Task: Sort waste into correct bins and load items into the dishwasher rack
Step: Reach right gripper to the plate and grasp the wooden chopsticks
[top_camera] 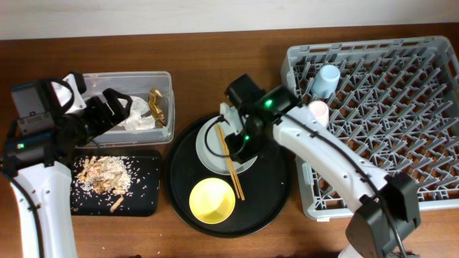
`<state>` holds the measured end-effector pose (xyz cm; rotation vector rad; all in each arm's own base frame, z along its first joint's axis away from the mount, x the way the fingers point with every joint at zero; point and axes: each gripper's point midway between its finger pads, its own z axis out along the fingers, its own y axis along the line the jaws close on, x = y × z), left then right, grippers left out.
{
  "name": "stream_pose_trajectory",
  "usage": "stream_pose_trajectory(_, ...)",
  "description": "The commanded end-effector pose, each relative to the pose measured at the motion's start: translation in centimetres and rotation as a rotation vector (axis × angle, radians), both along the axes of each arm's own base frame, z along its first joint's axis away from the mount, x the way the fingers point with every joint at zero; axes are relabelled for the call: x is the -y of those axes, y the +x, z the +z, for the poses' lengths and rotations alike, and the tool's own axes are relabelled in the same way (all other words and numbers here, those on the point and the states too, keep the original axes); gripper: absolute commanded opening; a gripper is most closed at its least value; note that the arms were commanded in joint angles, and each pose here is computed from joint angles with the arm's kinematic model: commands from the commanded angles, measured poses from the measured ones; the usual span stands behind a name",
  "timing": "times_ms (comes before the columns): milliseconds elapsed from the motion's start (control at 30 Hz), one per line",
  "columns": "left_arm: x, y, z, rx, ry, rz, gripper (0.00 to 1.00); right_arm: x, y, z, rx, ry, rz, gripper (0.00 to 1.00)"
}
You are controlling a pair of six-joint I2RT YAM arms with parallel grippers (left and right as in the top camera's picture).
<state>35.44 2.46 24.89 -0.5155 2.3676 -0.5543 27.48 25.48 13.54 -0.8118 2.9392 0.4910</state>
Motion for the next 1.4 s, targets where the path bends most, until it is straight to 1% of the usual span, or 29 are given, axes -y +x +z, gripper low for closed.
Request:
stream_pose_trajectory(0,-0.1,0.0,0.8,0.02,0.0,0.004,0.99,-0.7,-0.5,-2.6,0.022,-0.01,-0.005,0.24)
stream_pose_trajectory(133,-0.1,0.0,0.8,0.018,0.0,0.004,0.99,-1.3,0.0,-5.0,0.062,0.021,-0.012,0.24)
stream_pose_trajectory(267,-0.1,0.0,0.8,0.018,0.0,0.004,0.99,-2.0,1.2,-6.2,0.121,0.059,-0.036,0.24)
stream_pose_trajectory(367,-0.1,0.0,0.8,0.018,0.0,0.004,0.99,-0.9,2.2,-7.4,0.166,0.004,-0.107,0.23)
stream_pose_trajectory(467,-0.1,0.0,0.8,0.018,0.0,0.003,0.99,-0.5,2.6,-8.1,0.198,-0.009,-0.12,0.22)
stream_pose_trajectory(500,-0.1,0.0,0.8,0.018,0.0,0.004,0.99,-0.6,2.7,-8.2,0.203,-0.004,-0.121,0.2)
stream_pose_trajectory(533,-0.1,0.0,0.8,0.018,0.0,0.004,0.99,-0.7,2.8,-8.2,0.208,0.001,-0.123,0.16)
stream_pose_trajectory(567,-0.1,0.0,0.8,0.018,0.0,0.004,0.99,-0.7,2.9,-8.2,0.207,0.005,-0.135,0.07)
stream_pose_trajectory(600,-0.1,0.0,0.8,0.018,0.0,0.004,0.99,-0.8,3.0,-8.2,0.211,0.01,-0.136,0.06)
stream_pose_trajectory(667,-0.1,0.0,0.8,0.018,0.0,0.004,0.99,-0.9,3.1,-8.2,0.215,0.013,-0.135,0.06)
stream_pose_trajectory(767,-0.1,0.0,0.8,0.018,0.0,0.004,0.99,-0.8,3.0,-8.4,0.214,0.011,-0.135,0.09)
stream_pose_trajectory(900,-0.1,0.0,0.8,0.018,0.0,0.004,0.99,-1.0,3.1,-9.0,0.202,0.021,-0.182,0.14)
stream_pose_trajectory(1133,-0.1,0.0,0.8,0.018,0.0,0.004,0.99,-1.0,3.1,-10.5,0.181,0.005,-0.182,0.14)
stream_pose_trajectory(1367,-0.1,0.0,0.8,0.018,0.0,0.004,0.99,-0.9,2.8,-10.8,0.169,-0.005,-0.178,0.14)
